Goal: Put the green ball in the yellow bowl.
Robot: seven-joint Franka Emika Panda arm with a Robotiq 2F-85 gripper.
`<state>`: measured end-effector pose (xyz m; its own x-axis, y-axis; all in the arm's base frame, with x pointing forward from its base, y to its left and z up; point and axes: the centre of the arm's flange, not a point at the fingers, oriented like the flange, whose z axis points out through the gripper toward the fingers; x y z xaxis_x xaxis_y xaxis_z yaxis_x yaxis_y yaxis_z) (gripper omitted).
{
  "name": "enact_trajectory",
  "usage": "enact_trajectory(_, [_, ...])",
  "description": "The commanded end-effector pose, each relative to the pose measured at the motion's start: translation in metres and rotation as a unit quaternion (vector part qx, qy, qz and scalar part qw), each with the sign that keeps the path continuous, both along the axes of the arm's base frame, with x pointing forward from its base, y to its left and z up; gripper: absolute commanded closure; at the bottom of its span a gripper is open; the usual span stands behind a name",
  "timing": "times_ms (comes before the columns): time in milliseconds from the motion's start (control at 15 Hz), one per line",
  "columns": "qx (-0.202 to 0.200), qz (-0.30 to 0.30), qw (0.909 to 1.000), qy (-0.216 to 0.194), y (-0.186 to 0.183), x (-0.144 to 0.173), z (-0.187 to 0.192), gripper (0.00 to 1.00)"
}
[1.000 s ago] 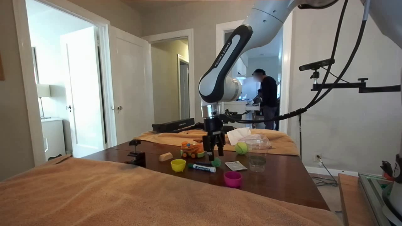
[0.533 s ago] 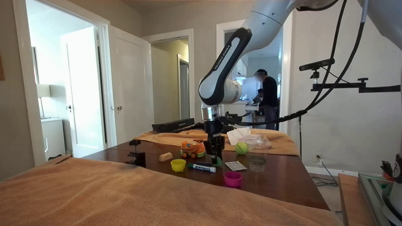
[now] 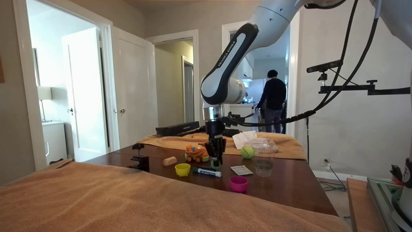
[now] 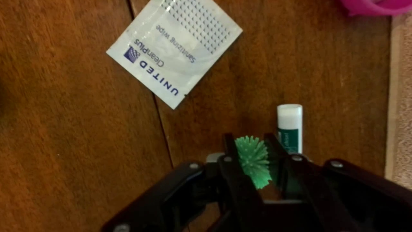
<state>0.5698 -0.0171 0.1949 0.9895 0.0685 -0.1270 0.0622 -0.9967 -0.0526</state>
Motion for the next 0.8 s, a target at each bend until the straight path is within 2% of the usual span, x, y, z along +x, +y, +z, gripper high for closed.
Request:
enact_trajectory(0, [0.004, 0.019, 0.9998, -0.008, 0.022, -0.008, 0.035, 0.93])
enact_trajectory(333, [0.012, 0.043, 0.9987, -0.022, 0.046, -0.006, 0.074, 0.93])
enact_trajectory(733, [0.016, 0.096, 0.9943, -0.044, 0.055, 0.026, 0.082, 0.93])
